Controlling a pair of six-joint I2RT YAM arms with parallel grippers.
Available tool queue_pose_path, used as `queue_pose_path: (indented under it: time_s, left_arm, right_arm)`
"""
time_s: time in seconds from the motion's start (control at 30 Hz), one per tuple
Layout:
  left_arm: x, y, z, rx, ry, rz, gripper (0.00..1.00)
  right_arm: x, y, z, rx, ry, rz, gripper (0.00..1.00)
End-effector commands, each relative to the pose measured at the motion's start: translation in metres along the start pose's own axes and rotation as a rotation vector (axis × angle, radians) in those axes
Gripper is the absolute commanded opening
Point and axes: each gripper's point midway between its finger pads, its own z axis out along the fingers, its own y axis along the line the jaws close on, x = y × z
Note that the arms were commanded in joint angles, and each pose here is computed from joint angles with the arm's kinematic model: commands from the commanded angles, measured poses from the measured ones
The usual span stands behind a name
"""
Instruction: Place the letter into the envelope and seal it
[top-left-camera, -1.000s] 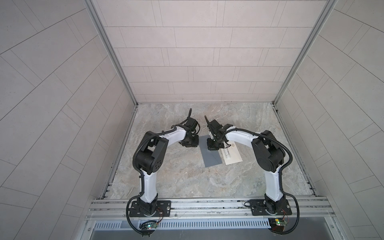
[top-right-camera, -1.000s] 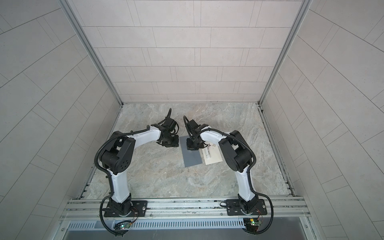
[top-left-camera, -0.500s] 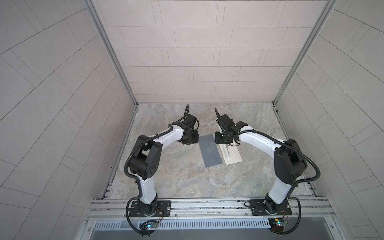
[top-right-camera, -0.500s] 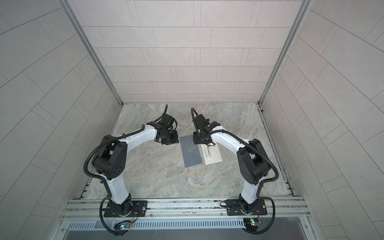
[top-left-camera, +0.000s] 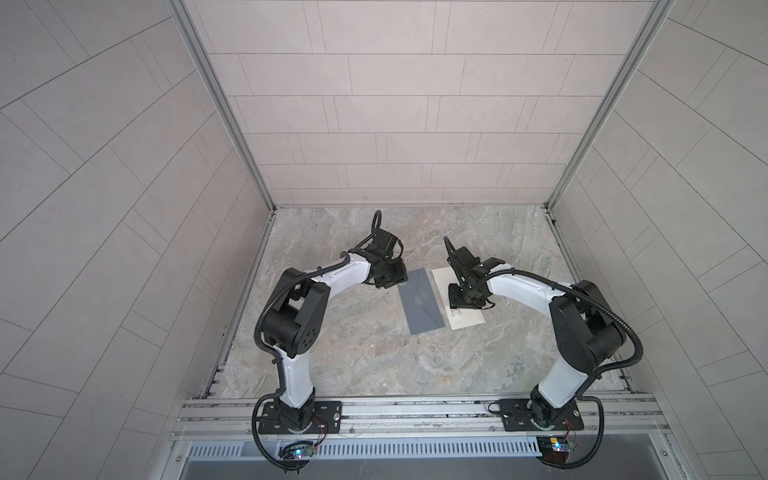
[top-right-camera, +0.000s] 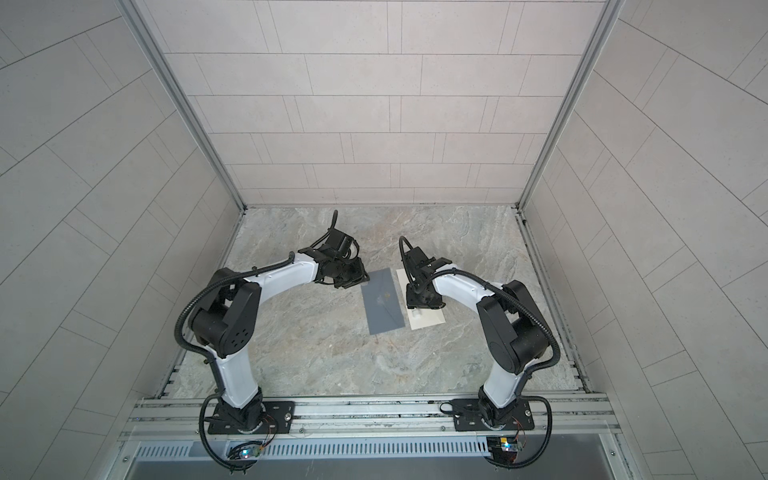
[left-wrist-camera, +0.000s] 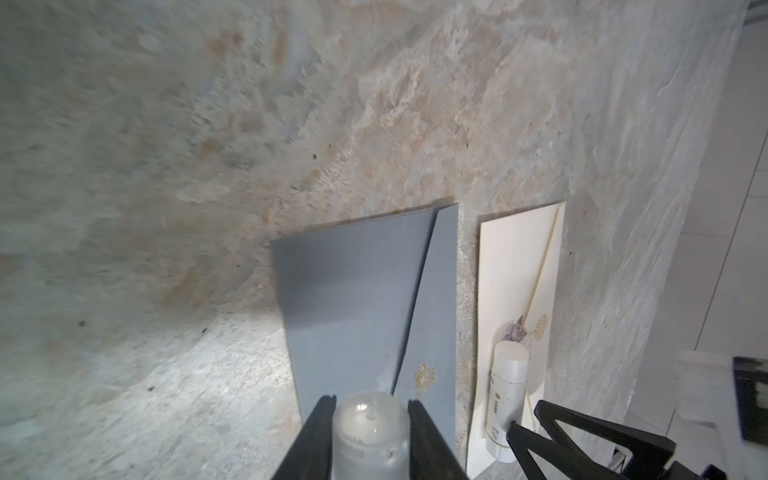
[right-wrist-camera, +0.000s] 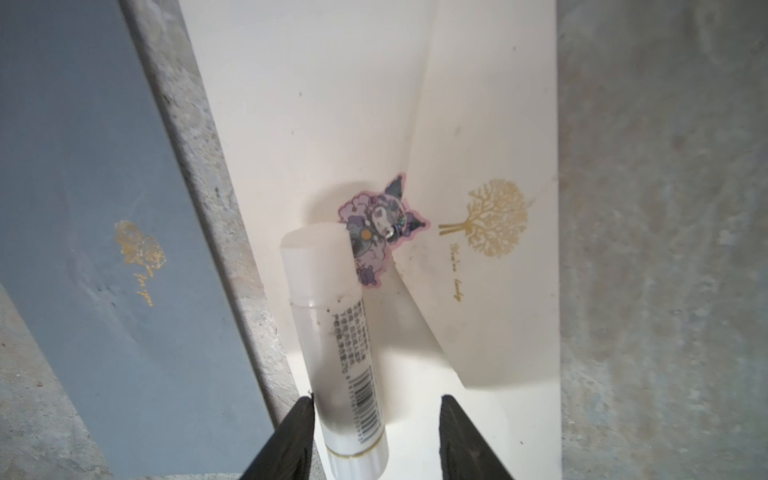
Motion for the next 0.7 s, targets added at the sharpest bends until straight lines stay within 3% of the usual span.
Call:
queue_pose_path:
  time_s: [0.0,0.33,0.67]
  left_arm:
    - [0.005,-0.016,0.009,0.027,0.041,0.1,0.35]
    - [0.041,-0.042,0.03,0.03,0.182,0.32,0.35]
    - [0.067,-0.03,0.052,-0.032,0.356,0.373,0.36]
  right_arm:
    - [0.001,0.0,-0.002,-0.012,-0.011,0.0,0.51]
    - [0.009,-0.005,0.01,0.004,0.016,0.014,0.49]
    - [0.007,0.0,0.01,-0.017,0.009,0.026,0.41]
